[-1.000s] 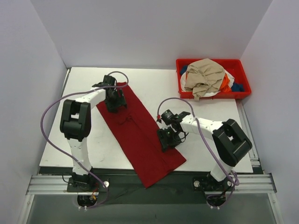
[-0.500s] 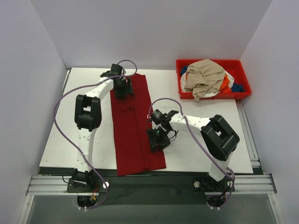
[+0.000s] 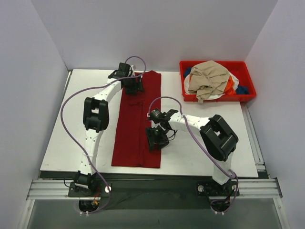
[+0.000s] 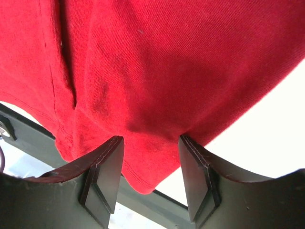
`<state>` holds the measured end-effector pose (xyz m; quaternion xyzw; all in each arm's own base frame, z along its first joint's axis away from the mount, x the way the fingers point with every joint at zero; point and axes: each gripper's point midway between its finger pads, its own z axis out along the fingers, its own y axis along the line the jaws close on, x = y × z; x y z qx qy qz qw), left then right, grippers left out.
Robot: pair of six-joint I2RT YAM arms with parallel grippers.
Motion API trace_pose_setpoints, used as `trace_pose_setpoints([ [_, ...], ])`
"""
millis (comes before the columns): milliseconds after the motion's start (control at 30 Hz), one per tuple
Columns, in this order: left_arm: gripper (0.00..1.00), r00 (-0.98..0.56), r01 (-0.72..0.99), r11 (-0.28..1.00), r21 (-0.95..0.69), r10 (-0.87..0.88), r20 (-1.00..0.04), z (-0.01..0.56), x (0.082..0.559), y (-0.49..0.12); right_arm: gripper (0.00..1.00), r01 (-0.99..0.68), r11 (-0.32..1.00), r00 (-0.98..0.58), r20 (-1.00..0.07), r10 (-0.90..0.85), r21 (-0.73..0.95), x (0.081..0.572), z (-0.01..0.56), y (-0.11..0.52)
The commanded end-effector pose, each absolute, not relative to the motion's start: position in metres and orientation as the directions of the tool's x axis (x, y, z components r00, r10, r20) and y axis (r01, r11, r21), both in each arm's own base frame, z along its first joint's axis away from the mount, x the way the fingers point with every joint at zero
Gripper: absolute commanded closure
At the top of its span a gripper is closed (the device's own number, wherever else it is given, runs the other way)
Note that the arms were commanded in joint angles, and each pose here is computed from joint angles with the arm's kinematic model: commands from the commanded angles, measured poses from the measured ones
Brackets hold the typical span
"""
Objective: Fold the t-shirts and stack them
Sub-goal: Rotate the tshirt 90 degrees, then grab the bottom of the folded rectangular tshirt with both arms
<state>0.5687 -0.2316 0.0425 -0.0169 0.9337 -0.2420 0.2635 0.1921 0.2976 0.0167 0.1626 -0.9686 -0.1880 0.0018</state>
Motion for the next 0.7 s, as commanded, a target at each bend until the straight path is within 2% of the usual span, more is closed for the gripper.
trace_pose_setpoints([
  [0, 0.23, -0.828, 0.146, 0.857, -0.493, -0.167, -0.535, 0.066, 0.571, -0.251, 0.5, -0.344, 0.874, -0.939, -0.106, -0.328, 0.343, 0.192, 0.043, 0.29],
  [267, 0.21, -0.721, 0.214, 0.84, -0.499, -0.208, -0.661, 0.164, 0.57, -0.249, 0.49, -0.346, 0.878, -0.937, -0.085, -0.338, 0.33, 0.16, 0.049, 0.265],
  [367, 0.21, -0.703, 0.217, 0.845, -0.489, -0.212, -0.679, 0.19, 0.559, -0.244, 0.49, -0.363, 0.87, -0.93, -0.069, -0.362, 0.333, 0.148, 0.047, 0.265],
  [500, 0.21, -0.704, 0.216, 0.866, -0.452, -0.182, -0.686, 0.202, 0.528, -0.236, 0.49, -0.371, 0.865, -0.925, -0.05, -0.377, 0.337, 0.137, 0.043, 0.269],
  [533, 0.21, -0.746, 0.19, 0.876, -0.442, -0.164, -0.646, 0.179, 0.51, -0.232, 0.49, -0.369, 0.866, -0.925, -0.044, -0.377, 0.337, 0.134, 0.042, 0.269],
  [600, 0.21, -0.746, 0.183, 0.878, -0.442, -0.169, -0.644, 0.188, 0.485, -0.224, 0.5, -0.361, 0.872, -0.928, -0.032, -0.372, 0.331, 0.13, 0.039, 0.267],
  [667, 0.21, -0.796, 0.142, 0.889, -0.436, -0.16, -0.584, 0.152, 0.448, -0.215, 0.5, -0.349, 0.877, -0.934, -0.045, -0.355, 0.329, 0.131, 0.043, 0.265],
])
